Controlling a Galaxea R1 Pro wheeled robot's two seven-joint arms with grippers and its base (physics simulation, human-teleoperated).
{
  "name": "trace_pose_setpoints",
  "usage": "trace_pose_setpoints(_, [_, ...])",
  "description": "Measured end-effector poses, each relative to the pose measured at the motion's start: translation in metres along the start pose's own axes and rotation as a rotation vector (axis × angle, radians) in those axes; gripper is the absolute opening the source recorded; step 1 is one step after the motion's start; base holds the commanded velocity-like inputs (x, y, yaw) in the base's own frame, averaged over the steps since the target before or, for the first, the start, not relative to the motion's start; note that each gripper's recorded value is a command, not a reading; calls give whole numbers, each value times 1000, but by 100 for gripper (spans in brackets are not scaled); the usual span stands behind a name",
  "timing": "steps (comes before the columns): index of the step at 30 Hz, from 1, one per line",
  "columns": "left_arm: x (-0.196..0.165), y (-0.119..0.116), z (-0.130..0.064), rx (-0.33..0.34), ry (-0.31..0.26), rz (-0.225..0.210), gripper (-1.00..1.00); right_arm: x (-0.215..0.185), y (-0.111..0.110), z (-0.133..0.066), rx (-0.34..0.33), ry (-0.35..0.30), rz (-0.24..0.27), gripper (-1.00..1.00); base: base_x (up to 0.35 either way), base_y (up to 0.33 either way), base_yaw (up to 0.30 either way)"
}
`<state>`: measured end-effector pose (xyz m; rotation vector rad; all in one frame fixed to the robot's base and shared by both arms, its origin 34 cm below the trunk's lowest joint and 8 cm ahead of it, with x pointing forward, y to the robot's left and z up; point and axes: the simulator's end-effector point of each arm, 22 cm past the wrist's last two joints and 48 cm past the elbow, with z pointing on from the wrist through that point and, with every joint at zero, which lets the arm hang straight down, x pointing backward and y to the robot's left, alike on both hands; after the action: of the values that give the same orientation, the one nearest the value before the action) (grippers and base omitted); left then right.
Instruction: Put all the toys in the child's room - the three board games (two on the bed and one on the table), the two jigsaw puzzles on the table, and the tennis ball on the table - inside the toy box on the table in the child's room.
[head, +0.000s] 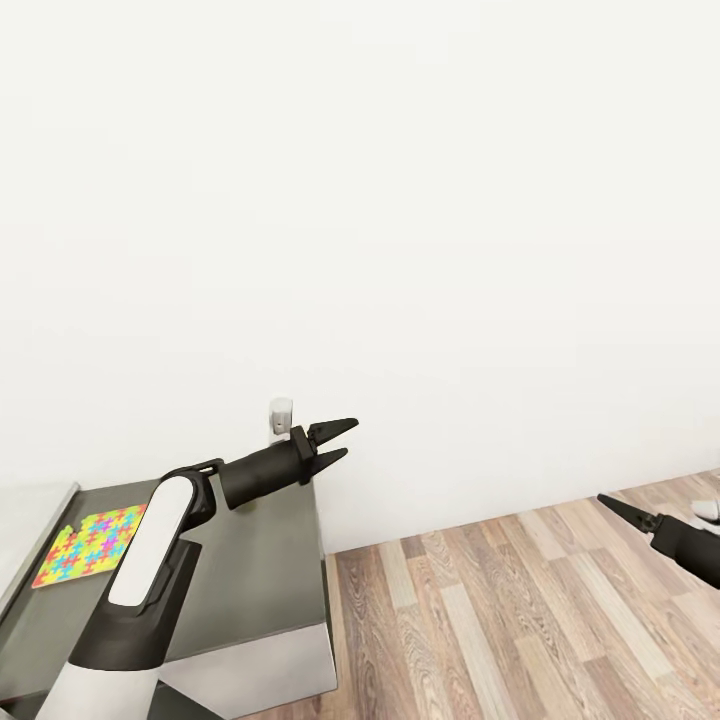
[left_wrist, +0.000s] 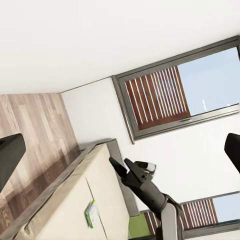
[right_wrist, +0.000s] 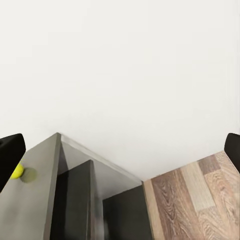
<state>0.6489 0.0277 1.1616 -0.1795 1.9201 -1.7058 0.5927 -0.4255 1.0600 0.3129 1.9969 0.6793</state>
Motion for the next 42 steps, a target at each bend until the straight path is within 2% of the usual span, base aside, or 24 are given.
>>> trace_pose_setpoints(22, [-1, 1, -1, -1, -2, 0, 100, 5, 6, 1, -16, -4, -32, 100, 0, 0, -23])
trace_pose_setpoints(42, [-3, -1, -3, -4, -5, 8, 100, 3, 9, -1, -20, -8, -37, 100, 0, 0, -249])
